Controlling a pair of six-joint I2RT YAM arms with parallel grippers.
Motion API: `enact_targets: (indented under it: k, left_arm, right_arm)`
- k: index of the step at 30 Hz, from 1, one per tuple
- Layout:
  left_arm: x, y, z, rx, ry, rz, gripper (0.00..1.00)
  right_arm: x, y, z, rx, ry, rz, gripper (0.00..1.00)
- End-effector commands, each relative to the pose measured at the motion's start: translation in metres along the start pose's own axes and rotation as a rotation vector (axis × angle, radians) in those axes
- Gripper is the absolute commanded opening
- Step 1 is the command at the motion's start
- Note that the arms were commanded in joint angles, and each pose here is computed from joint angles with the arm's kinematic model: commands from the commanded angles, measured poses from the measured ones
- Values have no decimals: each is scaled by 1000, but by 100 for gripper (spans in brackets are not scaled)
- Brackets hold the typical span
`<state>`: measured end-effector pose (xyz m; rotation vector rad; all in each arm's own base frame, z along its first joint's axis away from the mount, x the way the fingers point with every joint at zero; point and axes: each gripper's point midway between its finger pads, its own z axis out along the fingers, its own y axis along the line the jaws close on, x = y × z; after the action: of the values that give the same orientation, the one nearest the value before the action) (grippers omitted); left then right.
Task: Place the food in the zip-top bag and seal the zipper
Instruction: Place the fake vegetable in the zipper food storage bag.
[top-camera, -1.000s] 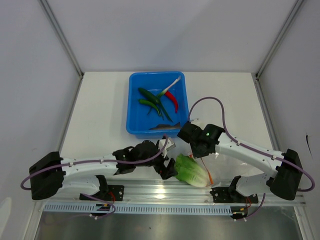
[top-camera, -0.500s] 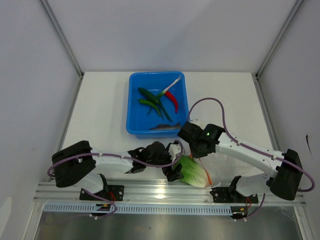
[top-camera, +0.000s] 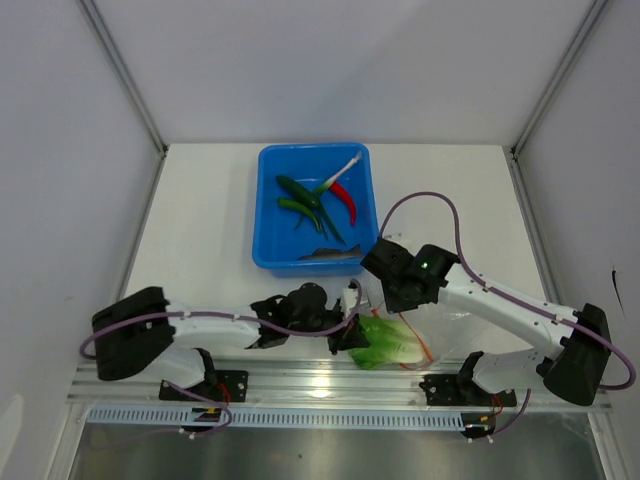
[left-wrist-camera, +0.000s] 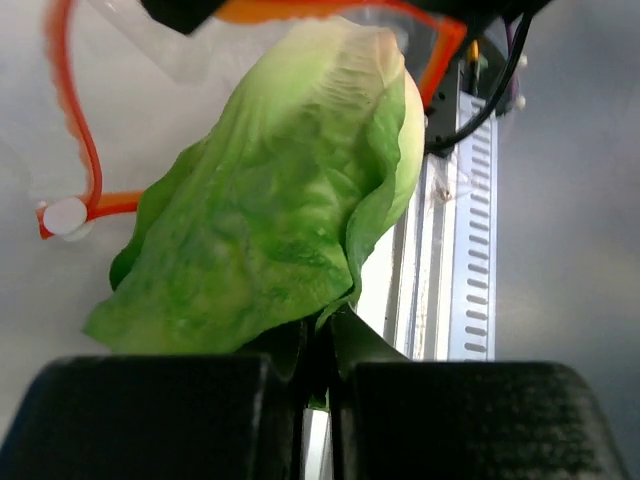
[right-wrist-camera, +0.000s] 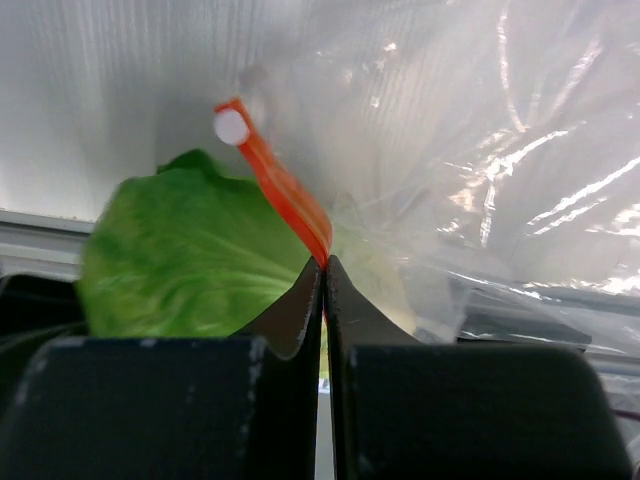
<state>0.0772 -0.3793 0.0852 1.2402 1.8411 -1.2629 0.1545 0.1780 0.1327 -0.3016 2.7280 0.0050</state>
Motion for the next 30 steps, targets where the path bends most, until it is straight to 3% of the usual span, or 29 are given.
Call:
enact_targets:
  k: [1,5,9,12,13,14,16,21,30]
  left_arm:
    - [-51,1,-29,-122,-146,40,1]
    - [-103,2,-89,-313,-334,35,1]
    - [-129,6,-122,-468,-358,43,1]
    - [-127,7,-121,-501,-270,43,1]
    - [-112,9,-120,-511,-188,37,1]
    - [-127,2,-122,-507,-195,30,1]
    - [-110,3,-113,-504,-92,-1,1]
    - [-108,1,-113,-515,-113,-52,1]
    - [-80,30,-121,-687,-61,-128,1]
  right_arm:
    - [-21,0,-22,-40,-60,74,0]
    - [-33,1,-35,-64,-70,123,0]
    - [-52,6,-51,-157,-84,221,0]
    - [-66,17,-69,-259,-119,264,0]
    - [-74,21,-80,-298,-154,266,0]
    - [-78,24,-85,-312,-180,264,0]
    - [-86,27,-94,-321,-239,263,0]
    - [-99,13,-95,-263,-313,330,0]
    - [-125,17,-128,-423,-405,437,0]
